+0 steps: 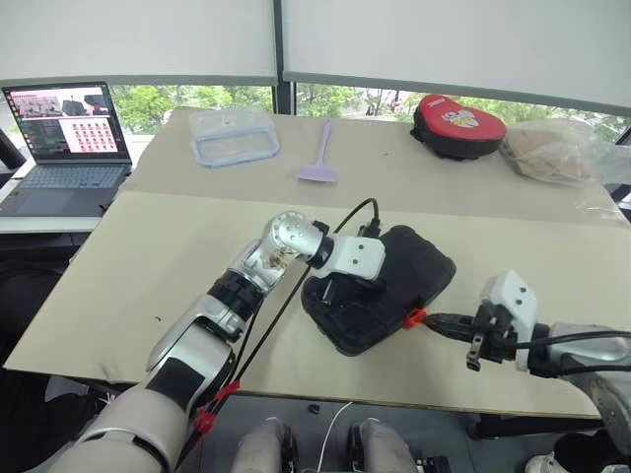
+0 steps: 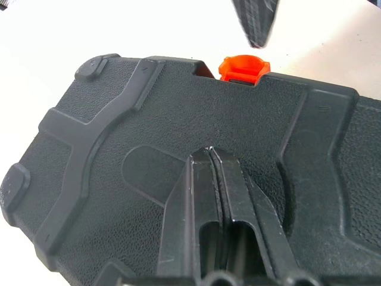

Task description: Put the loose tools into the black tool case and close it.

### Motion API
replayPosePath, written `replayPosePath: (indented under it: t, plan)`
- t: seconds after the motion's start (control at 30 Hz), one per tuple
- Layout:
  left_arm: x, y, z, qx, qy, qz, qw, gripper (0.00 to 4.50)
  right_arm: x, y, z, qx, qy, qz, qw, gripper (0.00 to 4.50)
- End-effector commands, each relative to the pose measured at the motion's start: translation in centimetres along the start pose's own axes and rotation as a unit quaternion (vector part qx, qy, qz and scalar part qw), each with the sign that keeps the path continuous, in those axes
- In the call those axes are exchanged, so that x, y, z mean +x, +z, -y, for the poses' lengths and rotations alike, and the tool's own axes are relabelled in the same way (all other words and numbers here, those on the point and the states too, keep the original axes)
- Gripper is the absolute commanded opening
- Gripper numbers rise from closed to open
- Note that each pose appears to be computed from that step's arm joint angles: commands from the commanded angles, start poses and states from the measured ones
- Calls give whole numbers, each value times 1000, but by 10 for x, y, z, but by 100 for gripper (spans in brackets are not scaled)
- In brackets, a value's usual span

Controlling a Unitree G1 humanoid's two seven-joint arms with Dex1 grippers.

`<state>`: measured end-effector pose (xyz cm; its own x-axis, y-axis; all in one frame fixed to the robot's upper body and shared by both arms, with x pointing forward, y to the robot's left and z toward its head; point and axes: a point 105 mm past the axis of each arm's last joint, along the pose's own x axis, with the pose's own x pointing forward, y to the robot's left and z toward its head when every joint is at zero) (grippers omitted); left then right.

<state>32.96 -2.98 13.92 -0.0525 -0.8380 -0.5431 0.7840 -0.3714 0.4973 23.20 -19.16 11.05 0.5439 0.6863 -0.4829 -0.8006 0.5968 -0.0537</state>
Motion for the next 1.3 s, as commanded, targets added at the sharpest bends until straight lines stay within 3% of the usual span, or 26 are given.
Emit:
replayPosePath:
  t: [0.03, 0.33, 0.67, 0.83, 1.07, 1.3]
  plan:
    - [4, -23, 12, -23, -19, -45, 999, 9, -3, 0, 3, -11, -14, 2, 1000, 0]
    - [6, -23, 13, -20, -22, -43, 999, 9, 5, -14, 2, -13, -30, -7, 999, 0]
    - [8, -17, 9, -15, -22, -38, 999, 9, 37, 13, 19, -42, -60, 36, 997, 0]
    - [7, -19, 9, -16, -20, -40, 999, 9, 21, 8, 13, -50, -43, 8, 998, 0]
    - [5, -22, 10, -19, -17, -42, 999, 9, -15, 31, 4, -28, -16, 41, 999, 0]
    - [9, -21, 9, -18, -17, -41, 999, 9, 1, 31, 10, -15, -28, 46, 998, 0]
